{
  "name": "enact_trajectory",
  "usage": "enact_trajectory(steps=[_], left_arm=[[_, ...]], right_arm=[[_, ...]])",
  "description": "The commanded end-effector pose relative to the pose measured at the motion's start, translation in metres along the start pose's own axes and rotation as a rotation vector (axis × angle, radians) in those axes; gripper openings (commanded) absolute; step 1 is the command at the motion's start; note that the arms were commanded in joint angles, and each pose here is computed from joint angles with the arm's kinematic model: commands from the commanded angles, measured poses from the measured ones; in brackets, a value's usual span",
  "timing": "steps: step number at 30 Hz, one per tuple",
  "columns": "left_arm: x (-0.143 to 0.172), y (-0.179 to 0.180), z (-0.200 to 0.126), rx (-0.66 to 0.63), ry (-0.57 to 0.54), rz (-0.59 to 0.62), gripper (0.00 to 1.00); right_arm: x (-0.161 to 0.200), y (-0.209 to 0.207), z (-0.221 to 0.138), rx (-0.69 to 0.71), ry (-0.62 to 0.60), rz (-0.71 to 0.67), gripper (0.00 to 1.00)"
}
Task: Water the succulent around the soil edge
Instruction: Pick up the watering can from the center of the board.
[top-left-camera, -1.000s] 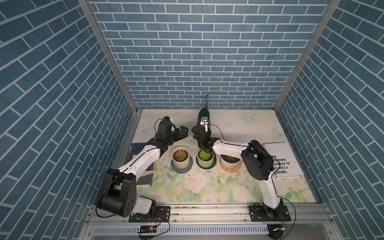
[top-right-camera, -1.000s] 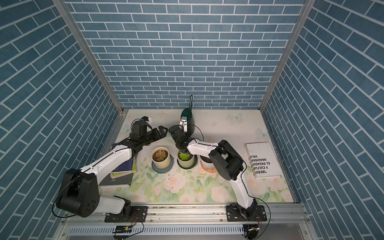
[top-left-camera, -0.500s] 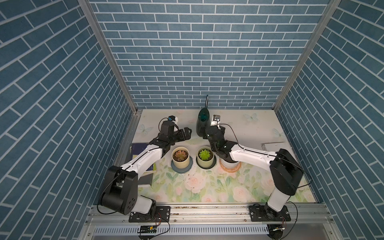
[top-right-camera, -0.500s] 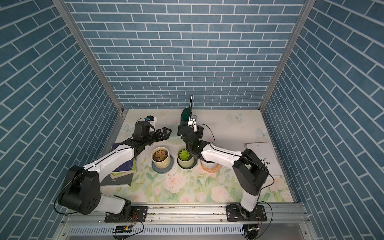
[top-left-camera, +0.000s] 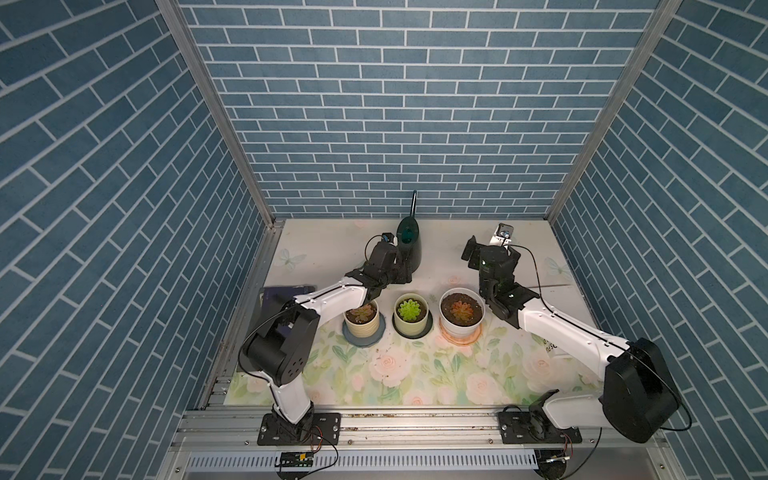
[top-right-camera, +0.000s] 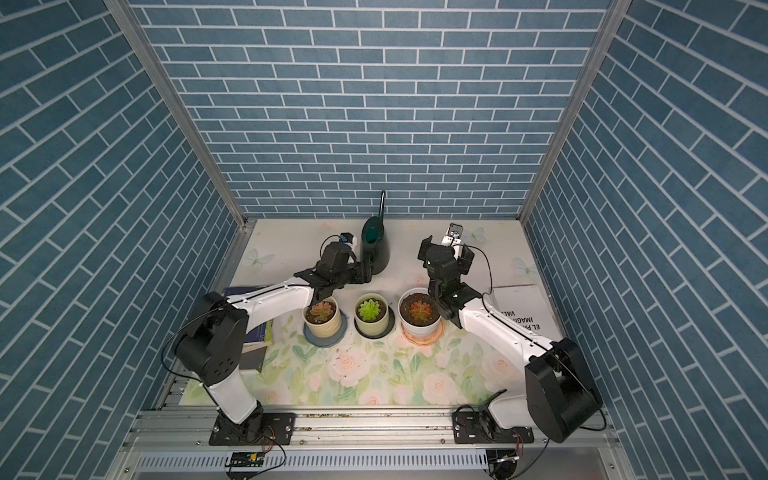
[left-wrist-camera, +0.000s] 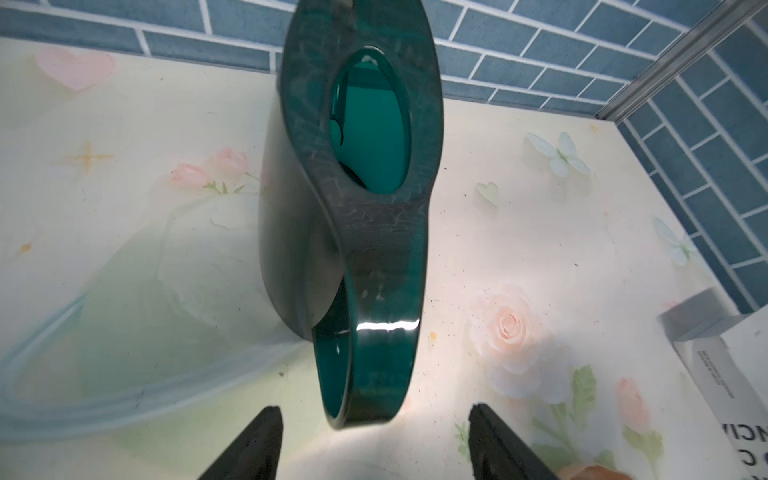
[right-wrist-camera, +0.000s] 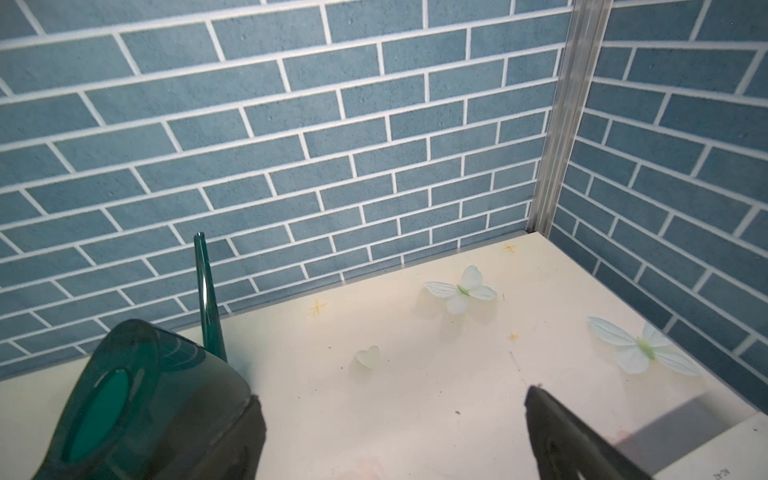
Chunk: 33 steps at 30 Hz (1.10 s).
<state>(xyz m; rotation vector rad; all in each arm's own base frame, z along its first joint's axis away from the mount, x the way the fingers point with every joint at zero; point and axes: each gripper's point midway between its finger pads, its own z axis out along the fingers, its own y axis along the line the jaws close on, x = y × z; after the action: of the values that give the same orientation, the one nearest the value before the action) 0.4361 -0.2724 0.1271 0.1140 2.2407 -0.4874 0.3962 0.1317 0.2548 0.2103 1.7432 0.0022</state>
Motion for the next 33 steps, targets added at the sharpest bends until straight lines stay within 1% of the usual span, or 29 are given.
enact_trajectory(steps=[1, 3, 7, 10, 12, 14, 16, 19, 21, 24, 28, 33], left_arm=[[0.0, 0.008, 0.017, -0.072, 0.002, 0.03, 0.63], [0.003, 0.008, 0.025, -0.09, 0.019, 0.047, 0.54], [0.002, 0.013, 0.028, -0.139, 0.009, 0.067, 0.47], [-0.001, 0.02, 0.025, -0.176, -0.018, 0.074, 0.37], [-0.001, 0.025, 0.026, -0.197, -0.025, 0.087, 0.33], [0.0, 0.026, 0.027, -0.206, -0.024, 0.099, 0.24], [-0.001, 0.027, 0.026, -0.212, -0.029, 0.109, 0.2], [-0.003, 0.029, 0.019, -0.223, -0.04, 0.14, 0.18], [-0.006, 0.03, 0.013, -0.231, -0.044, 0.17, 0.16], [-0.014, 0.028, -0.001, -0.235, -0.031, 0.25, 0.0], [-0.024, 0.023, -0.031, -0.224, 0.021, 0.365, 0.0], [-0.033, 0.009, -0.083, -0.124, 0.07, 0.441, 0.0]], right_arm=[[-0.007, 0.002, -0.003, -0.043, -0.045, -0.028, 1.0], [-0.003, -0.003, -0.001, -0.025, -0.033, -0.048, 0.99], [0.001, -0.008, 0.002, -0.015, -0.023, -0.066, 0.99], [0.004, -0.011, 0.003, -0.011, -0.02, -0.069, 0.99], [0.005, -0.012, 0.003, -0.011, -0.019, -0.069, 0.99], [0.007, -0.011, 0.004, -0.017, -0.015, -0.069, 1.0], [0.007, -0.011, 0.003, -0.019, -0.014, -0.067, 0.99], [0.009, -0.011, 0.003, -0.02, -0.011, -0.064, 0.99], [0.01, -0.012, 0.003, -0.019, -0.009, -0.066, 0.99], [0.009, -0.012, 0.003, -0.017, -0.009, -0.074, 1.0], [0.011, -0.016, 0.004, -0.006, -0.004, -0.112, 0.99], [0.017, -0.028, 0.009, 0.009, 0.018, -0.138, 0.99]])
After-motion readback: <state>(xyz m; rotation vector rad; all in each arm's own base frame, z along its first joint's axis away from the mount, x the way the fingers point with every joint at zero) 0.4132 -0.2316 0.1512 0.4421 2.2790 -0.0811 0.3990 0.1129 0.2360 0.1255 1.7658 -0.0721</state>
